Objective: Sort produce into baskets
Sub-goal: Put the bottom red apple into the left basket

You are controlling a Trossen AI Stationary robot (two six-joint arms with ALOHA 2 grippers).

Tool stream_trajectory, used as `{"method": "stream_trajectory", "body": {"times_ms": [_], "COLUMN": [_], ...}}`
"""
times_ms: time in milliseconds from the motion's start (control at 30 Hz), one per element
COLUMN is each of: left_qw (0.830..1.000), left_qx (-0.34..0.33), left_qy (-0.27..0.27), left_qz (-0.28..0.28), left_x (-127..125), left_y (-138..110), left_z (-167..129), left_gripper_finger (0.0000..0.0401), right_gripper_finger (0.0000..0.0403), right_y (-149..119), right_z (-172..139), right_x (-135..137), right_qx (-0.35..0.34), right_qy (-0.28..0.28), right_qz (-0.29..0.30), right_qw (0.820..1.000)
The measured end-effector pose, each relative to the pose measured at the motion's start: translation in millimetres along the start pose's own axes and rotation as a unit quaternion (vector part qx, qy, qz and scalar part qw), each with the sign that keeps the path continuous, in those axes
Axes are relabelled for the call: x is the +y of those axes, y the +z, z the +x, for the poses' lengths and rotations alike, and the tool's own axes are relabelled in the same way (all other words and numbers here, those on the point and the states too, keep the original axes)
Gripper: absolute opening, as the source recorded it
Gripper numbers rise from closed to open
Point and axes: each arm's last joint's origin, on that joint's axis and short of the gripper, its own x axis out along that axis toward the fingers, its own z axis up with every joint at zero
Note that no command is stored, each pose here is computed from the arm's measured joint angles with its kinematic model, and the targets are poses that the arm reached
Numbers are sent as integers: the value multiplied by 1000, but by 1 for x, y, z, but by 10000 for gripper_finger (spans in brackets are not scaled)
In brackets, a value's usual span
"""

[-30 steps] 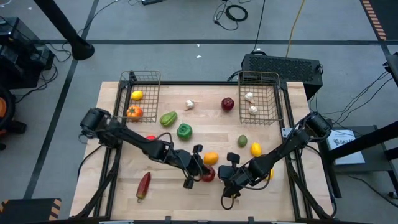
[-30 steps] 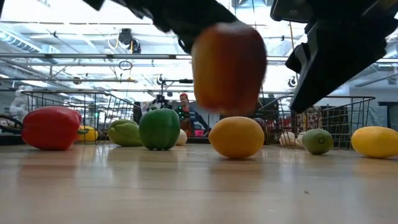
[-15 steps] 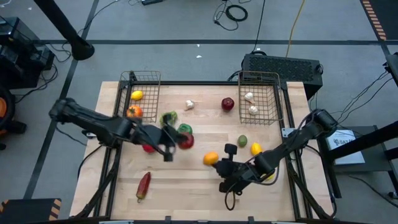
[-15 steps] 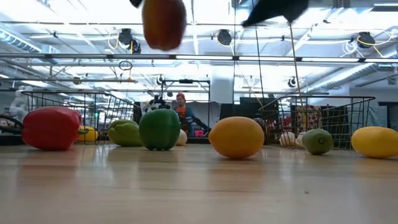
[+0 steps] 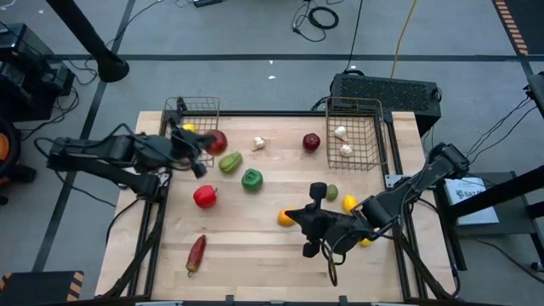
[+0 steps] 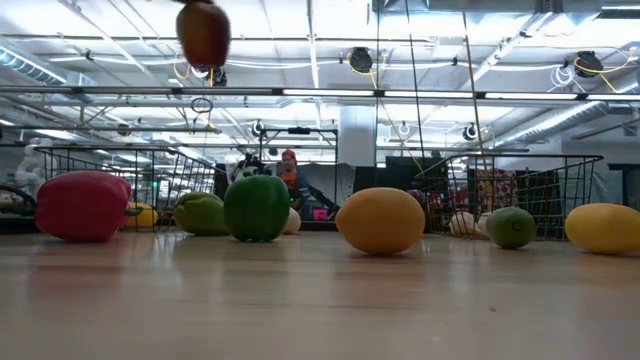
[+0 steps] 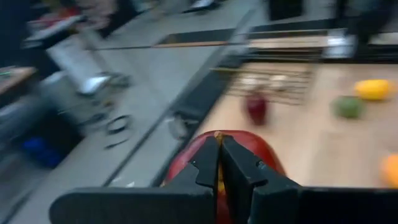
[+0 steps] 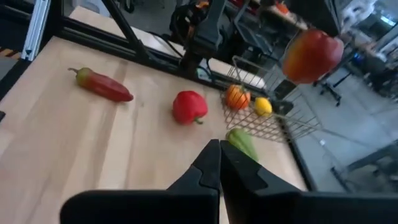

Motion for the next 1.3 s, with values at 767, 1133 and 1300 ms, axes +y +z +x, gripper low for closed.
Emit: {"method": "stream_trajectory", "body": {"times_ms": [767, 1133, 1300], "left_qw": [956, 934, 926], "left_qx": [100, 149, 184], "left_qy": [250, 282, 284], "left_qz": [-115, -161, -168], "left_x": [71, 95, 95], "left_y": [-64, -111, -125], "left_z": [62, 117, 136], "left_gripper_finger": [16, 15, 15], "right_gripper_finger": [0, 0, 0], "right_y": [-1, -1, -1], "right_z": [13, 13, 12], "right_x": [-26, -25, -25], "right_qx": [26, 26, 26], "right_qy": [-103, -102, -102], "right_qz": [-88, -84, -84], "right_qw": [990, 991, 991]}}
